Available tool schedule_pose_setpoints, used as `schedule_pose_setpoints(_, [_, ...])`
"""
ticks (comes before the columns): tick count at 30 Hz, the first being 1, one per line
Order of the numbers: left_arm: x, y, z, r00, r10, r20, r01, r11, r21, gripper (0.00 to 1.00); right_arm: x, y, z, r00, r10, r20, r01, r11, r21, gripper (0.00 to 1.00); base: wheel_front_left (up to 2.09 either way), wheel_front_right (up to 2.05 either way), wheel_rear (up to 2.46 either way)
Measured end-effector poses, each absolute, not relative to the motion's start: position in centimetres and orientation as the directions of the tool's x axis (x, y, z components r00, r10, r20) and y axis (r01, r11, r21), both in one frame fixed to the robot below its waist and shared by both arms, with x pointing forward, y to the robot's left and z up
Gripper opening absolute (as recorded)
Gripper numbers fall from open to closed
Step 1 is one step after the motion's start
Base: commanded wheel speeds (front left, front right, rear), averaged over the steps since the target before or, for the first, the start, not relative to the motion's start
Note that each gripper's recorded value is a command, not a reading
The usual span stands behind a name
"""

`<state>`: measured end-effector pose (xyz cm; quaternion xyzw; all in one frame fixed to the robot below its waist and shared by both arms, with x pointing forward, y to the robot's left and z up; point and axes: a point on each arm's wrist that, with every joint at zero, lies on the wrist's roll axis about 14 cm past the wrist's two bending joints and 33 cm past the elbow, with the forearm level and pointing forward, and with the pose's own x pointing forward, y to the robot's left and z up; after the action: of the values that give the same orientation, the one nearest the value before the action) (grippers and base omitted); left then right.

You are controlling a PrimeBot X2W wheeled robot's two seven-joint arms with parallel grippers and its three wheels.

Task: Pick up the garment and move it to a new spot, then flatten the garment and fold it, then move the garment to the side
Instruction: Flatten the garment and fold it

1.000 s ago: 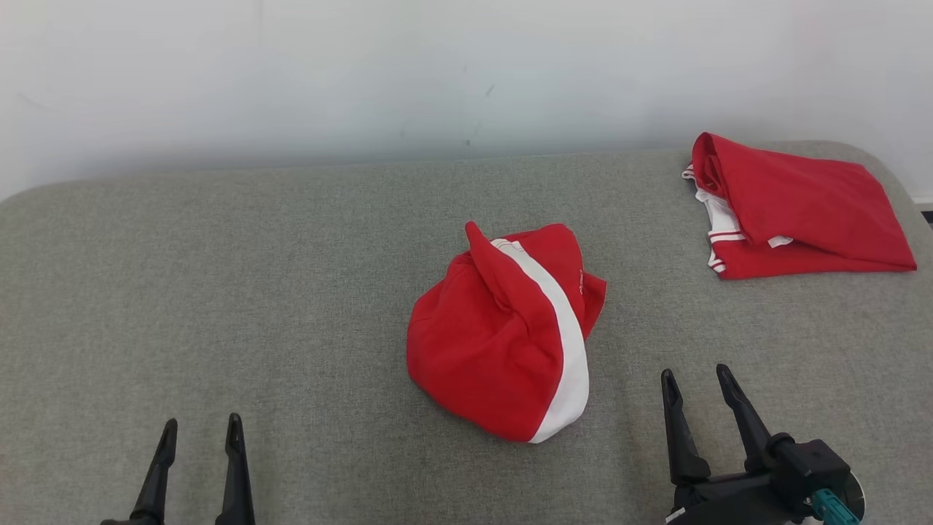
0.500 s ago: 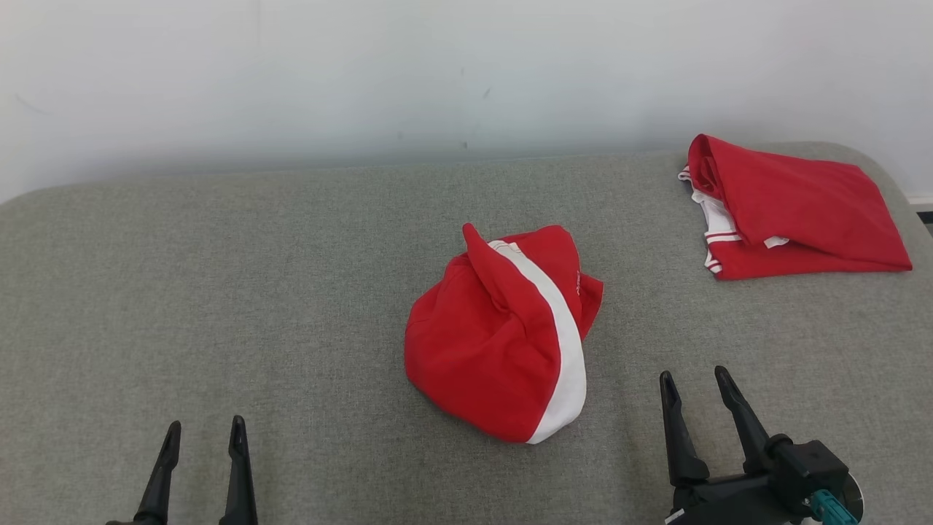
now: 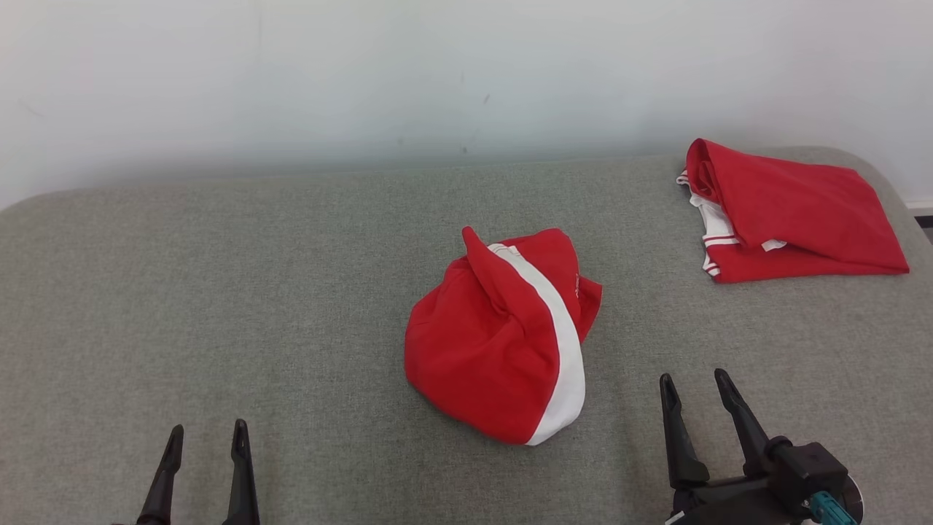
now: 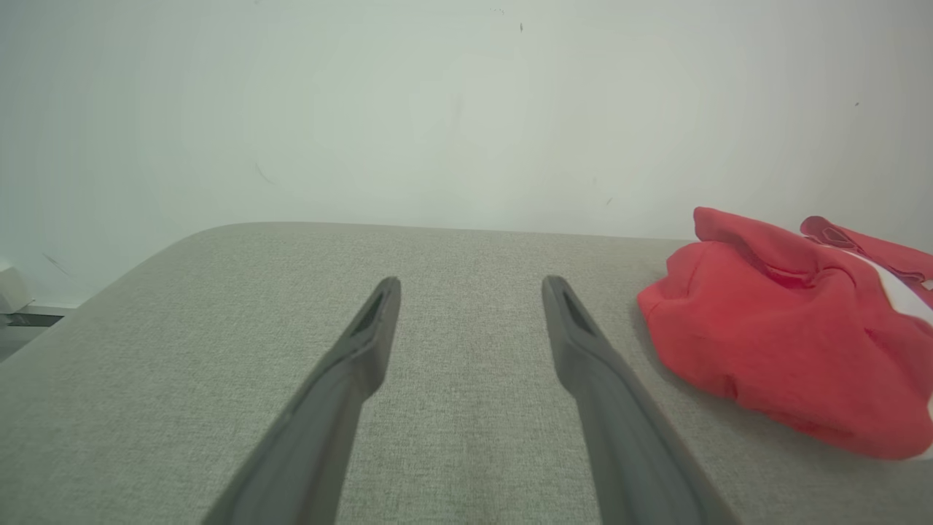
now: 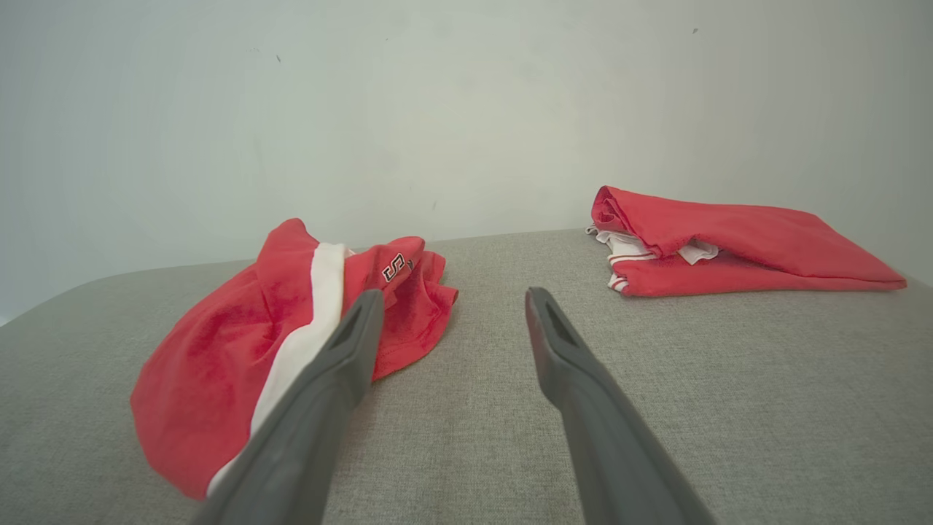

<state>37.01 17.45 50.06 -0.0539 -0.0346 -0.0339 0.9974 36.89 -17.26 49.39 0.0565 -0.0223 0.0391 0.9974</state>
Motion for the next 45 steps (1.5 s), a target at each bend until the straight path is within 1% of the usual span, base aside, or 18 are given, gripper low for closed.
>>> schedule_pose_setpoints(30, [37.1, 16.7, 50.5, 0.992, -0.089, 0.086, 0.097, 0.991, -0.094, 1.00, 36.0, -17.1, 49.3, 0.996, 0.077, 0.047, -0.082, 0.990, 0.113, 1.00, 0.00, 0.00, 0.00])
schedule_pose_setpoints(39, [36.6, 16.9, 50.2, 0.993, -0.084, 0.077, 0.092, 0.991, -0.101, 1.00, 36.8, -14.0, 49.0, 0.984, 0.172, 0.037, -0.175, 0.978, 0.117, 1.00, 0.00, 0.00, 0.00])
schedule_pose_setpoints(45, [36.4, 17.5, 50.0, 0.996, -0.063, 0.070, 0.071, 0.990, -0.119, 1.00, 38.4, -11.7, 48.1, 0.970, 0.241, 0.006, -0.240, 0.963, 0.119, 1.00, 0.00, 0.00, 0.00])
